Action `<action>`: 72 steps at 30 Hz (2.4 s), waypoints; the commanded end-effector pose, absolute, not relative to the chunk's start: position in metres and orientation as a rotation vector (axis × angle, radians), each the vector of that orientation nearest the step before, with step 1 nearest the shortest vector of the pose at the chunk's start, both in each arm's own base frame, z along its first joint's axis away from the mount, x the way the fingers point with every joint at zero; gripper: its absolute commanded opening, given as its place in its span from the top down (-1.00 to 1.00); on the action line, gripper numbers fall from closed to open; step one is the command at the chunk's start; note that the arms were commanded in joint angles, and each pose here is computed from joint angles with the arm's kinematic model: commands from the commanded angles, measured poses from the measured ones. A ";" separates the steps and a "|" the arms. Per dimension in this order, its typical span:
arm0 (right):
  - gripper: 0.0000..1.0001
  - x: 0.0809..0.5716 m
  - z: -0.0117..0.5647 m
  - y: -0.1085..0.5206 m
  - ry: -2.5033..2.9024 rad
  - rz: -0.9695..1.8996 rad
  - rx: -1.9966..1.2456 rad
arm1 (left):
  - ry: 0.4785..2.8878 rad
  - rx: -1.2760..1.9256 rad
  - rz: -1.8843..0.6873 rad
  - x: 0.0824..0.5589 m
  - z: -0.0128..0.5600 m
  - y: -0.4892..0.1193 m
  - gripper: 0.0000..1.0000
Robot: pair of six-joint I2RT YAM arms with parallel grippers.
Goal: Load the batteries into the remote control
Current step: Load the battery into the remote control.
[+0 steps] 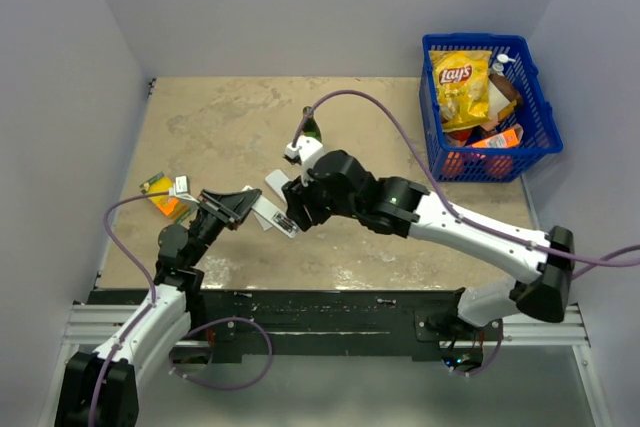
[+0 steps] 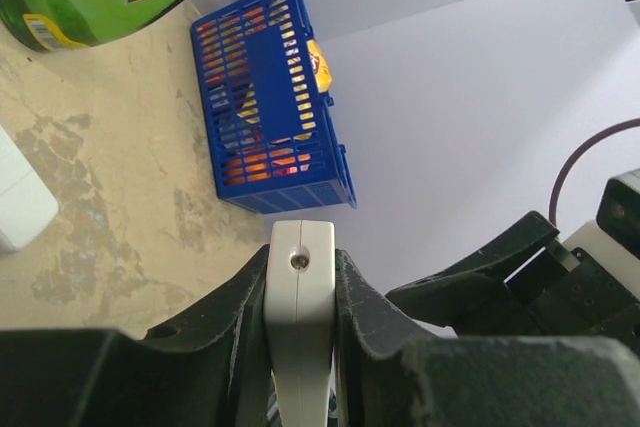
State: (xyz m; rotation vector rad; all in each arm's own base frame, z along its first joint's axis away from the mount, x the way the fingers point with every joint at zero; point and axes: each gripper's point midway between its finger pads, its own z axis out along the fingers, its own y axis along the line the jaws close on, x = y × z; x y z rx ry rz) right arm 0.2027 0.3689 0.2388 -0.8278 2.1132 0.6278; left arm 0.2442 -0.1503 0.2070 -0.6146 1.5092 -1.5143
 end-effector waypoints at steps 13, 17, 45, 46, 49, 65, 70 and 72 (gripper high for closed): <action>-0.24 0.173 0.280 0.343 1.742 1.078 -0.649 | 1.433 -0.586 -1.641 0.231 0.227 -0.155 1.00; -0.25 0.173 0.267 0.348 1.759 1.088 -0.650 | 1.430 -0.584 -1.649 0.230 0.228 -0.155 1.00; 0.09 0.172 0.244 0.354 1.792 1.094 -0.704 | 1.396 -0.578 -1.705 0.225 0.240 -0.156 1.00; 0.09 0.172 0.244 0.355 1.794 1.095 -0.707 | 1.395 -0.577 -1.707 0.224 0.240 -0.156 1.00; 0.12 0.169 0.245 0.356 1.790 1.108 -0.720 | 1.392 -0.575 -1.707 0.224 0.241 -0.156 1.00; 0.12 0.167 0.247 0.353 1.784 1.109 -0.738 | 1.393 -0.578 -1.704 0.226 0.242 -0.156 1.00; 0.16 0.167 0.247 0.356 1.779 1.119 -0.738 | 1.394 -0.573 -1.709 0.225 0.243 -0.157 1.00; 0.18 0.168 0.246 0.357 1.781 1.118 -0.739 | 1.392 -0.572 -1.709 0.225 0.243 -0.156 1.00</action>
